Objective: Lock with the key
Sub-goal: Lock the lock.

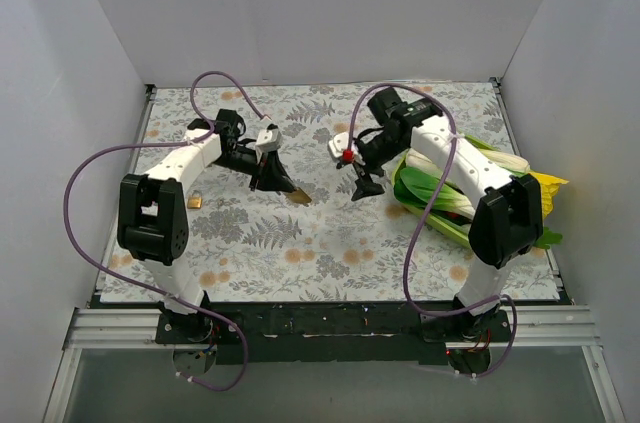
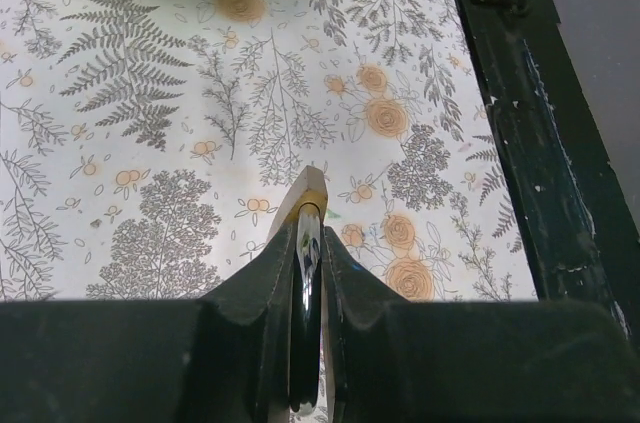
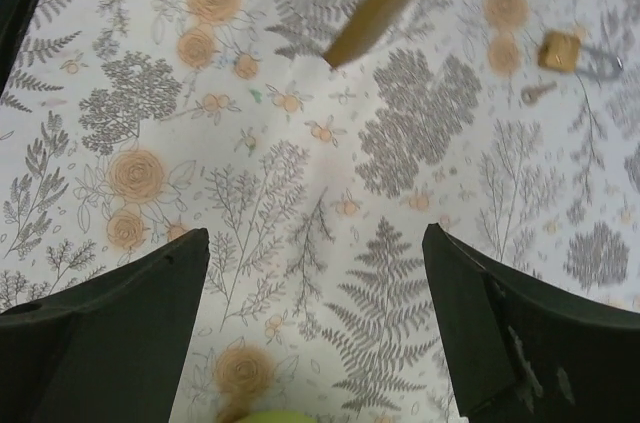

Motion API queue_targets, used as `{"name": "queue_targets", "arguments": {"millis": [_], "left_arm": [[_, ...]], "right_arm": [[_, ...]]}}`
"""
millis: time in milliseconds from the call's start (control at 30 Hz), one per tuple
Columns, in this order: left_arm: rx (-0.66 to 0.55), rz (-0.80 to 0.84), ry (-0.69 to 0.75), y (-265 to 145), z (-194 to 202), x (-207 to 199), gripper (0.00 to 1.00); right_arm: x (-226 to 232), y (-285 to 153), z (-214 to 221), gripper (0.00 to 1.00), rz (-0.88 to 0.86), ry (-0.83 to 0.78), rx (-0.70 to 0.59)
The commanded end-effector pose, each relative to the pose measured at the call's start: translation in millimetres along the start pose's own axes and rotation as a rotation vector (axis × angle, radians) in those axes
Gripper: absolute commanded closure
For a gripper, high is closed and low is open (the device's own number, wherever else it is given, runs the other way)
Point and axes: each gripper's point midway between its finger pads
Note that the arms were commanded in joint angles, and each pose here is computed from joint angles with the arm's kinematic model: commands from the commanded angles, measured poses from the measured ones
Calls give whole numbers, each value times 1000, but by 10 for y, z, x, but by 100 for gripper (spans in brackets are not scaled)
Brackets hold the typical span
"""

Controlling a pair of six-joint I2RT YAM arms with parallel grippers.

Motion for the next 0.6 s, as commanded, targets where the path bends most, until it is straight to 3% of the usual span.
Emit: {"name": "queue_targets", "arguments": {"millis": [0,133,200,233,300,433,567], "left_arm": [[-139,-29,43,-30,-414,181,100],[-155,-51,43,-60,-547,272,100],[-168,-69,47,-88,-678,330,100],[-173,-75,37,-97,-719,346,100],[-184,-97,43,-132,-863,403,100],[-210,-113,11,-149,-1050,458,100],[-227,-104,41,-93,-1236,422,100]], "right_arm": [[-204,-394,-86,5,160,276,-121],[-568,-661,-237,4,366,323,-227],[-590,-798,-395,2,443,333,-291],[-578,-759,-358,2,462,453,-342],[-614,-897,-523,2,533,424,-419],[-466,-813,-586,3,441,439,-449],[-395,-649,-476,2,340,551,-413]]}}
Point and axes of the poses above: each gripper's point midway between its finger pads, its own y axis out along the fingers, its own x axis along the line the jaws close on, z = x × y, and after that the axes turned 13 degrees about y, right-handed
